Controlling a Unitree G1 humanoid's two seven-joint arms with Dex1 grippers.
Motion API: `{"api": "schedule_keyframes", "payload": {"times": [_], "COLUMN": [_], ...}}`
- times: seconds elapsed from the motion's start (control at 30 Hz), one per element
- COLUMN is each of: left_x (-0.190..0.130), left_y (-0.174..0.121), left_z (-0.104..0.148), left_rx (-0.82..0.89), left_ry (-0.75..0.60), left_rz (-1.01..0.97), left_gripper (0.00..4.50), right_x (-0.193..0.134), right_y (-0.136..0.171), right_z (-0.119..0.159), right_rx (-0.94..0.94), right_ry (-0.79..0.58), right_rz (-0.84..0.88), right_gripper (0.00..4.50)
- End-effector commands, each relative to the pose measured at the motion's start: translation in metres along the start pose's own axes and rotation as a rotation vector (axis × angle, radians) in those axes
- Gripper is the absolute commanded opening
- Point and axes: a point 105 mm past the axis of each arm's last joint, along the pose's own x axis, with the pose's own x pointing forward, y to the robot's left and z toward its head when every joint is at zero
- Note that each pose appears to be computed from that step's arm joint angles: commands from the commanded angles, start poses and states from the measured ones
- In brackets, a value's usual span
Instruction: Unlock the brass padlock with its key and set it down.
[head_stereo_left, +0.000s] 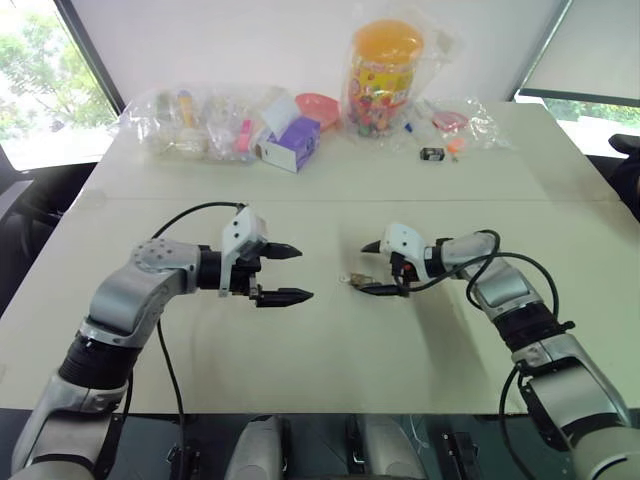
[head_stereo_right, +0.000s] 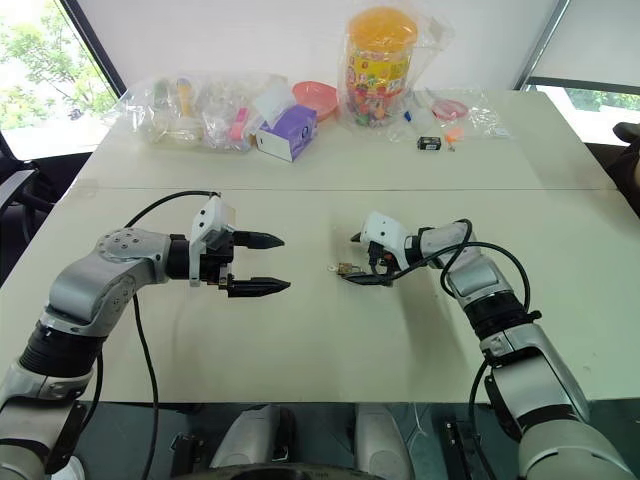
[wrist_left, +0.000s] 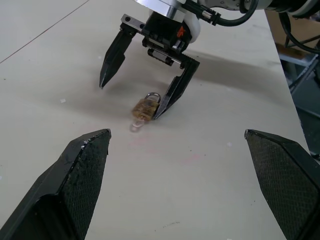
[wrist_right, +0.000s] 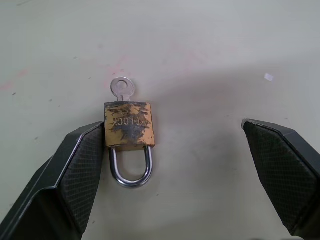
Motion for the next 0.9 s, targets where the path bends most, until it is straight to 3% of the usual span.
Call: {"api": "schedule_keyframes", "payload": {"times": [0.03,0.2,0.47,0.6,0.77,0.9], "left_x": [-0.003,-0.003,-0.002,-0.003,0.003,0.018], "left_y": [-0.001,0.0,0.002,0.006,0.017,0.024], "left_z": [0.011,0.011,0.01,0.012,0.015,0.021], "left_rx": [0.041,0.046,0.026,-0.022,-0.125,-0.186], "left_ry": [-0.018,-0.017,-0.02,-0.047,-0.097,-0.146], "left_rz": [0.005,0.006,-0.002,-0.001,-0.019,-0.058], "left_gripper": [4.5,4.5,4.5,4.5,4.5,4.5], "right_x": [0.002,0.007,0.014,0.011,-0.019,-0.045], "right_y": [-0.002,0.017,0.03,0.03,0.008,0.016], "right_z": [-0.004,-0.007,-0.006,-0.002,0.039,0.083], "right_rx": [-0.002,0.022,0.021,-0.061,-0.507,-0.818], "right_ry": [0.024,0.02,0.009,0.029,0.008,-0.058], "right_rz": [-0.019,0.032,0.031,-0.018,-0.329,-0.468], "right_gripper": [4.44,4.44,0.69,0.71,0.71,0.71]}}
